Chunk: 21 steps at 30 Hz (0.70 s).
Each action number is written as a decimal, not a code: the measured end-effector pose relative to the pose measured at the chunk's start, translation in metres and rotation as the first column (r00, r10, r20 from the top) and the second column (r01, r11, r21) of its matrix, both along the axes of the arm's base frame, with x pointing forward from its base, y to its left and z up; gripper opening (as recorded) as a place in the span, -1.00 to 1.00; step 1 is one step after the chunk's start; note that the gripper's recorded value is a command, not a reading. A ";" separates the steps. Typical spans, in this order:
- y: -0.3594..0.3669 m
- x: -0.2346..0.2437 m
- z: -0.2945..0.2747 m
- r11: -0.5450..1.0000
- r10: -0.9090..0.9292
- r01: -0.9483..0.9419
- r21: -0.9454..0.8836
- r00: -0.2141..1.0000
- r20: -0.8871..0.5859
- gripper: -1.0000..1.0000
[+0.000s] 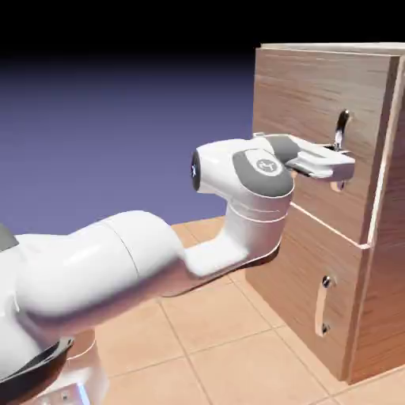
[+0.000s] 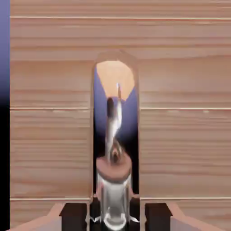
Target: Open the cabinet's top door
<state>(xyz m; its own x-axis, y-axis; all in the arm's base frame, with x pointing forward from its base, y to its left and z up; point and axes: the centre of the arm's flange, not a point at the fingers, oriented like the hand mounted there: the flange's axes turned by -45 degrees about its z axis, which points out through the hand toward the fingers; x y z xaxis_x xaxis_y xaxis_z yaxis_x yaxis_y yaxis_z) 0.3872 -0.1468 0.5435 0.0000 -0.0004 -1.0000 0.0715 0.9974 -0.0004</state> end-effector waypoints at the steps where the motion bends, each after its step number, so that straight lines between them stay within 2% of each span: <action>1: 0.004 -0.009 0.000 1.000 -0.024 0.024 0.000 1.000 0.000 -1.00; 11: 0.063 -0.100 0.000 0.961 -0.275 0.275 0.000 0.961 0.000 -1.00; 21: 0.120 -0.156 0.000 0.893 -0.451 0.451 0.000 0.893 0.000 -1.00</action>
<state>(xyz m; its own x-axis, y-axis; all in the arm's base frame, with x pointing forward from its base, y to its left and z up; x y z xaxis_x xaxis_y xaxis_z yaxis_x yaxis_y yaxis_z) 0.2314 -0.0267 0.5435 0.0002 -0.0001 -1.0000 0.5137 0.8580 0.0000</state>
